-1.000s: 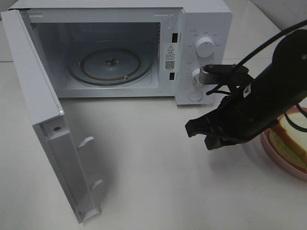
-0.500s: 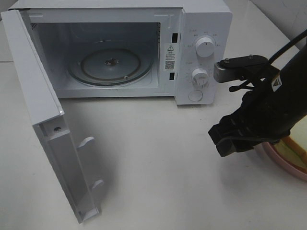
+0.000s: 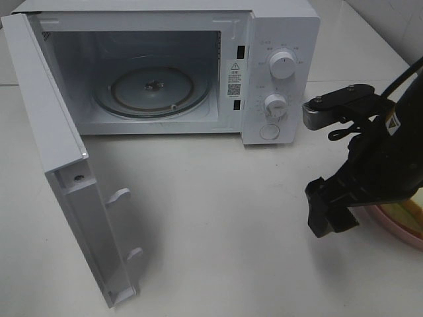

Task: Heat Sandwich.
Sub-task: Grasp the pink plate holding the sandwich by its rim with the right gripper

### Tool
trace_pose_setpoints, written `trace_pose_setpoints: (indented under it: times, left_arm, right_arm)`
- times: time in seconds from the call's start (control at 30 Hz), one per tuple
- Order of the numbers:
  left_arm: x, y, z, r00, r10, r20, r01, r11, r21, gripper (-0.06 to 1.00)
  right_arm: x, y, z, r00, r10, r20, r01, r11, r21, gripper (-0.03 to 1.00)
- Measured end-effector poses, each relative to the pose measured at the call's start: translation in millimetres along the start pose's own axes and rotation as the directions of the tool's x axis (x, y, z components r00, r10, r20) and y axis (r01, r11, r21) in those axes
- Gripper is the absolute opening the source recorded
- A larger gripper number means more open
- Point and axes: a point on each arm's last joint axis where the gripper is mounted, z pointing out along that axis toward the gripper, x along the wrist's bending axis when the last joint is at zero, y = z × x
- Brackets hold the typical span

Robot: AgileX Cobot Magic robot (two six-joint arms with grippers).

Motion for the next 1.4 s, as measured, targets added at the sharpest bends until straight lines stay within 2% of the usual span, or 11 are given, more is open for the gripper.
trace_pose_setpoints:
  times: [0.1, 0.23, 0.4, 0.5, 0.93, 1.4]
  left_arm:
    - [0, 0, 0, 1.0, 0.0, 0.0, 0.0, 1.0, 0.0, 0.99]
    - [0, 0, 0, 1.0, 0.0, 0.0, 0.0, 1.0, 0.0, 0.99]
    - [0, 0, 0, 1.0, 0.0, 0.0, 0.0, 1.0, 0.0, 0.99]
    - [0, 0, 0, 1.0, 0.0, 0.0, 0.0, 1.0, 0.0, 0.99]
    - [0, 0, 0, 1.0, 0.0, 0.0, 0.0, 1.0, 0.0, 0.99]
    - [0, 0, 0, 1.0, 0.0, 0.0, 0.0, 1.0, 0.0, 0.99]
  right_arm:
    - [-3, -1, 0, 0.999, -0.01, 0.03, 0.009, 1.0, 0.011, 0.98]
    - [-11, -1, 0, 0.993, 0.028, 0.117, -0.029, 1.0, 0.005, 0.96]
    - [-21, -1, 0, 0.989, 0.071, 0.128, -0.072, 0.997, 0.006, 0.95]
    - [-32, -1, 8, 0.985, 0.101, 0.137, -0.107, 0.993, 0.039, 0.94]
    - [-51, 4, 41, 0.982, 0.13, 0.134, -0.145, 0.983, 0.113, 0.92]
    - [-57, 9, 73, 0.984, 0.131, 0.122, -0.147, 0.979, 0.138, 0.9]
